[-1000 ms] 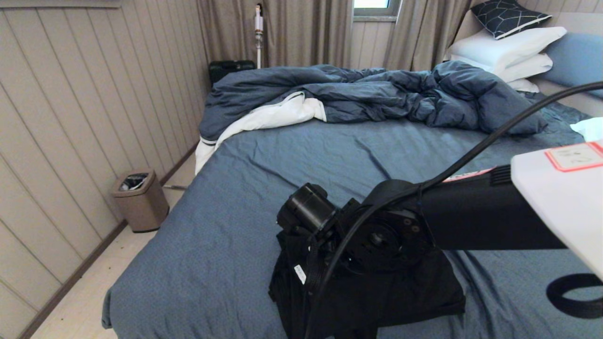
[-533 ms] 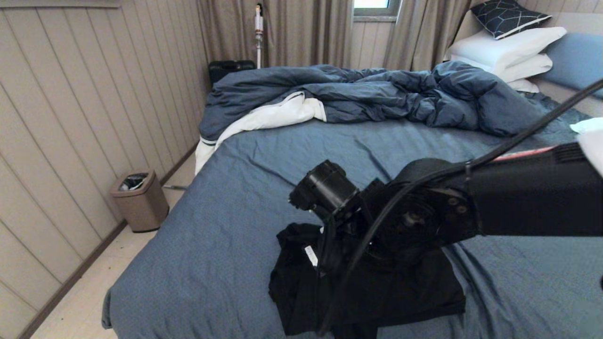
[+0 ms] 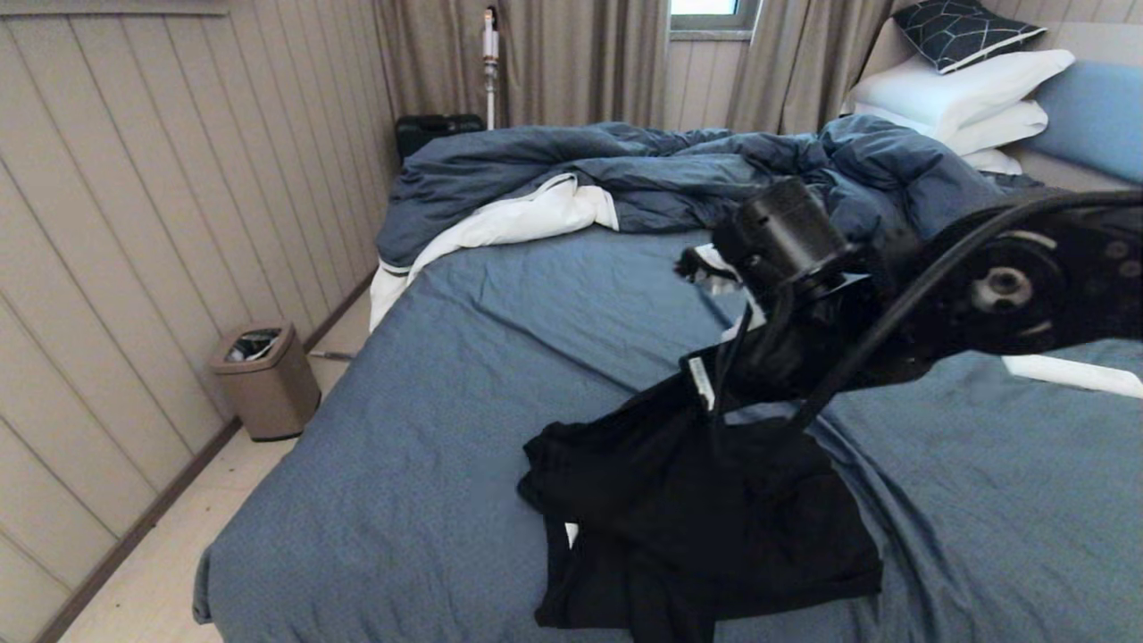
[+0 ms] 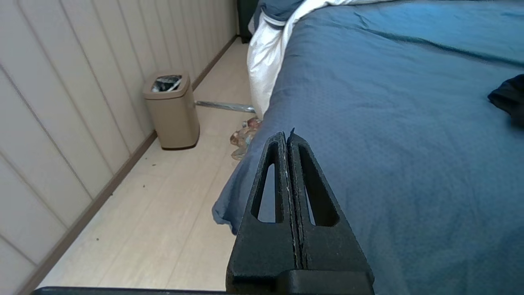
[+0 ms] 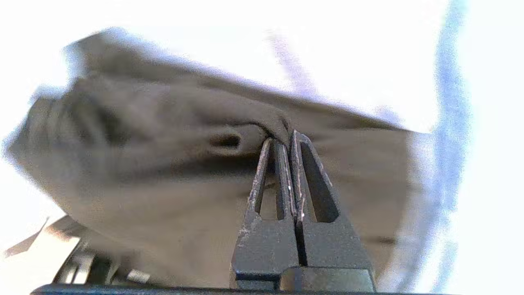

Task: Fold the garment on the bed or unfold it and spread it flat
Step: Unford the black T-shirt

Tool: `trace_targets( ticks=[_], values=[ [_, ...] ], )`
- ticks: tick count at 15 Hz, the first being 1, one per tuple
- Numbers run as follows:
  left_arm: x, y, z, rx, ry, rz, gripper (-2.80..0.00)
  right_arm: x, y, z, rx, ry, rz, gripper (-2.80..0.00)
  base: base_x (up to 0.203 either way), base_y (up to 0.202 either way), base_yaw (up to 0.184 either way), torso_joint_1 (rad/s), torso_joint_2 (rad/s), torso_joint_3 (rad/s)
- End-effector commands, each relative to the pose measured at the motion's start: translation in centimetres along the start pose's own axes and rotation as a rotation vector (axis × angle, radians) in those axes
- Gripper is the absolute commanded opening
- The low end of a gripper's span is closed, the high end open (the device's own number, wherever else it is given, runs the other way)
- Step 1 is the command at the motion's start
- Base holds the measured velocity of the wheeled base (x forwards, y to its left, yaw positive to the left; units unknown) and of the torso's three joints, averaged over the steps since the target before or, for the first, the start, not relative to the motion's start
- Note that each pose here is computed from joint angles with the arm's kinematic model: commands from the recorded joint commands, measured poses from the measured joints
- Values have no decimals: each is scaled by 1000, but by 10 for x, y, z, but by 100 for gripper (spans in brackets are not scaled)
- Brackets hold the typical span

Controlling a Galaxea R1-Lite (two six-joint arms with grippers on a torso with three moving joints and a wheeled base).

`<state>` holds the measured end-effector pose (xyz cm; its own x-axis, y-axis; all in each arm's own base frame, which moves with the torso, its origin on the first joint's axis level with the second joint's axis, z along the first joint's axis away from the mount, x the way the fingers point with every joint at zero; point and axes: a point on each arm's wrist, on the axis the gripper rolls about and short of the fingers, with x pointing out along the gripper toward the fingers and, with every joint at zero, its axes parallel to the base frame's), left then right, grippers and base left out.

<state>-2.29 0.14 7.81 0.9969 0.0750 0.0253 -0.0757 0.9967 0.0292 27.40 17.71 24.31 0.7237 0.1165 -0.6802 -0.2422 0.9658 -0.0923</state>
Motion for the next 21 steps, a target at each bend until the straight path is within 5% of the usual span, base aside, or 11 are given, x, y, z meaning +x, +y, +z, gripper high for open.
trace_targets(
  ticks=[1, 5, 10, 14, 21],
  values=[
    [0, 0, 0, 0, -1, 2, -280, -11, -34, 6, 69, -33, -63, -280, 0, 0, 0, 0, 0, 0],
    [0, 0, 0, 0, -1, 2, -280, -24, -114, 2, 218, -44, -227, -280, 0, 0, 0, 0, 0, 0],
    [0, 0, 0, -16, -2, 2, -280, -44, -201, -35, 358, 8, -376, -280, 0, 0, 0, 0, 0, 0],
    [0, 0, 0, -16, -2, 2, -280, -48, -248, -67, 450, 59, -434, -280, 0, 0, 0, 0, 0, 0],
    [0, 0, 0, -15, -2, 2, -280, -13, -323, -100, 483, 81, -575, -280, 0, 0, 0, 0, 0, 0]
  ],
)
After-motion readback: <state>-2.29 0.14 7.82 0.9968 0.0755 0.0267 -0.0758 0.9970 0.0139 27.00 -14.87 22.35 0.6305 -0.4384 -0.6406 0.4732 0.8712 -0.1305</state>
